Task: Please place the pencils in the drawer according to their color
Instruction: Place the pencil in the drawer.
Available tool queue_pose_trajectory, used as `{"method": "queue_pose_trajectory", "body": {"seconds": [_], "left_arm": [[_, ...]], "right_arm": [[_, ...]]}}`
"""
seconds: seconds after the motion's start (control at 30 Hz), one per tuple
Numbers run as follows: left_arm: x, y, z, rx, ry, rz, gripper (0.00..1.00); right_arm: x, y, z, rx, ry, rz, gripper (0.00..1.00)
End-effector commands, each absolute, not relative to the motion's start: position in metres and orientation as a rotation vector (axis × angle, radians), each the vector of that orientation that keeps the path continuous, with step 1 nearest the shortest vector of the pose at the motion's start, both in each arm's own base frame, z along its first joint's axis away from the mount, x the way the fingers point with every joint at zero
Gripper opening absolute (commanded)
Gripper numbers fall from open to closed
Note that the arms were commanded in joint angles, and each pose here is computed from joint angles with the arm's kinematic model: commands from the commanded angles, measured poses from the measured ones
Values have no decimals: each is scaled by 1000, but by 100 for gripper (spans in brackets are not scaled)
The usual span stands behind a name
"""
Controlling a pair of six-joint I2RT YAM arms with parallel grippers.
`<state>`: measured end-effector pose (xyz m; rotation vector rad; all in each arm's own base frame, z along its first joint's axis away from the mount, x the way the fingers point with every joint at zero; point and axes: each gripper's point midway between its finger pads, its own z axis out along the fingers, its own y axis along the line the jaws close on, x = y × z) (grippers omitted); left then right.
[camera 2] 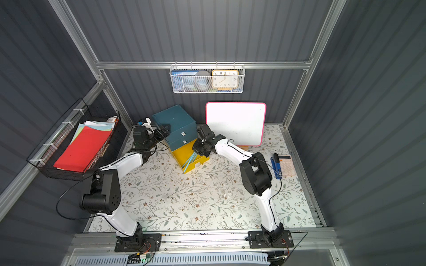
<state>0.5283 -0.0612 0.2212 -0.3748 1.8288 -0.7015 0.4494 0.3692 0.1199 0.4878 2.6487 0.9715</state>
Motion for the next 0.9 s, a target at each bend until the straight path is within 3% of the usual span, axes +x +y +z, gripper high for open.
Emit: {"method": "queue_pose_trajectory", "body": {"seconds": [0.0,0.87], "left_arm": [[526,-71,214,-330,1873,-716,92],[526,-71,213,-328,1875,-716,91]], "right_arm": [[456,383,117,482,2656,1029,0],[506,374,73,618,2624,938,0]]}}
